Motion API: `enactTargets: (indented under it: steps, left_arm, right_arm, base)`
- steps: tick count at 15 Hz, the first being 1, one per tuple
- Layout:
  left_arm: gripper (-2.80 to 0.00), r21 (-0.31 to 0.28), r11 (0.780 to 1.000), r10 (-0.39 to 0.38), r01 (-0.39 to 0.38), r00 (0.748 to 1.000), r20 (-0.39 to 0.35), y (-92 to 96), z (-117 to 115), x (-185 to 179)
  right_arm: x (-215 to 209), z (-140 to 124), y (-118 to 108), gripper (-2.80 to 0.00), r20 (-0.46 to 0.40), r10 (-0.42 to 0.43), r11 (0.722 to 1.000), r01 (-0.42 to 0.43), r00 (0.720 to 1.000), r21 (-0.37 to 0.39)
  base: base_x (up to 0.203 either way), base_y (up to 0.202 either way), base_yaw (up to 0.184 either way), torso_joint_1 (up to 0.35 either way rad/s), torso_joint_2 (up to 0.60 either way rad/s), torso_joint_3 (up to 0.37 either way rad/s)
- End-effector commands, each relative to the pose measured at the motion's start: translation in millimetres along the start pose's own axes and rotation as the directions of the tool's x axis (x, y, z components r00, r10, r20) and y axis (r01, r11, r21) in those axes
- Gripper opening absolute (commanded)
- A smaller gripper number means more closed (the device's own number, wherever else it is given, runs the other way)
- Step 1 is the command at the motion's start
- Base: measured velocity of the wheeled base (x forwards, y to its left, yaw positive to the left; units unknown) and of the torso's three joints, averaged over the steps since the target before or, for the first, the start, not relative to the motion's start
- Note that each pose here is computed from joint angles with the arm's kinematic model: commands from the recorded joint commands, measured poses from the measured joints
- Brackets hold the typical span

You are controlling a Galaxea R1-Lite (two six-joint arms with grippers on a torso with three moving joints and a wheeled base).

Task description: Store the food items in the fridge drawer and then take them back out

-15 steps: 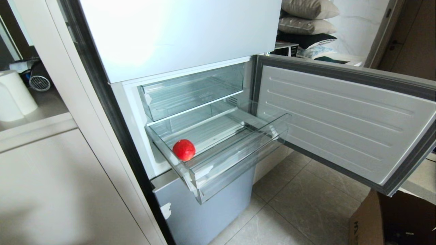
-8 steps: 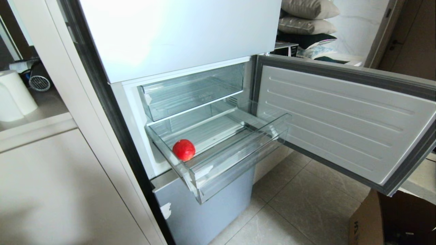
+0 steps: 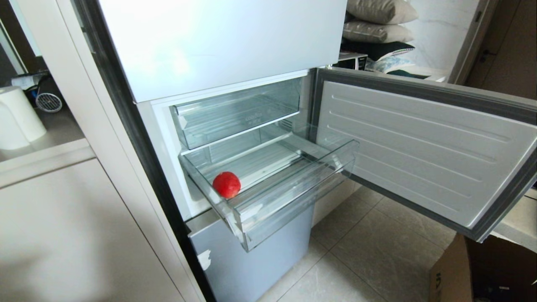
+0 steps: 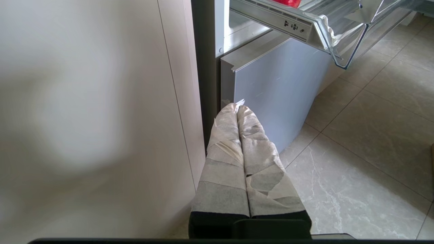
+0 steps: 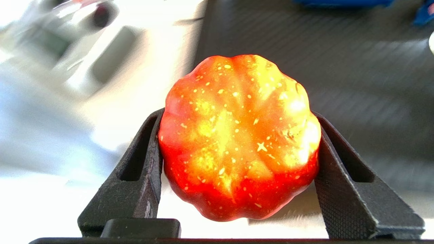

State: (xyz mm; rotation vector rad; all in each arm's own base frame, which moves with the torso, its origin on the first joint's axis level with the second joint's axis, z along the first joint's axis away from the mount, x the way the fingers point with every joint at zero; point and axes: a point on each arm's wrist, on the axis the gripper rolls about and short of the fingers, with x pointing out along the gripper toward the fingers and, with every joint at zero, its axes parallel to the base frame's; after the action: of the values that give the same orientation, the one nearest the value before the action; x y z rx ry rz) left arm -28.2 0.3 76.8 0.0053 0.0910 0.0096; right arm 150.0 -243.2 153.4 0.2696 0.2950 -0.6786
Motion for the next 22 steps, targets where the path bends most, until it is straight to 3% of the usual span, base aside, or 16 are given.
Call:
enactTargets:
  steps: [1, 3, 6, 13, 22]
  left_arm:
    - [-2.8, 0.0, 1.0, 0.001, -0.001, 1.0, 0.0, 0.0, 0, 0]
    - [-2.8, 0.0, 1.0, 0.001, -0.001, 1.0, 0.0, 0.0, 0, 0]
    - [-2.8, 0.0, 1.0, 0.001, -0.001, 1.0, 0.0, 0.0, 0, 0]
    - [-2.8, 0.0, 1.0, 0.001, -0.001, 1.0, 0.0, 0.0, 0, 0]
    - [-2.8, 0.0, 1.0, 0.001, -0.001, 1.0, 0.0, 0.0, 0, 0]
  right_arm:
    - [-67, -11, 28, -2.8, 0.064, 0.05, 0.996, -0.046, 0.997, -0.075]
    - [-96, -37, 40, -2.8, 0.044, 0.126, 0.984, -0.12, 0.991, -0.132]
    - [-116, -56, 49, -2.8, 0.026, 0.197, 0.97, -0.191, 0.98, -0.153]
    - [-124, -70, 55, -2.8, -0.015, 0.244, 0.959, -0.243, 0.97, -0.145]
    - [-123, -70, 60, -2.8, -0.028, 0.283, 0.947, -0.283, 0.959, -0.152]
  base:
    - [0.0, 0.0, 0.0, 0.0, 0.0, 0.0]
    - [0.0, 0.0, 0.0, 0.0, 0.0, 0.0]
    - [0.0, 0.0, 0.0, 0.0, 0.0, 0.0]
    - [0.0, 0.0, 0.0, 0.0, 0.0, 0.0]
    - [0.0, -0.008, 0.165, 0.005, 0.0, 0.003]
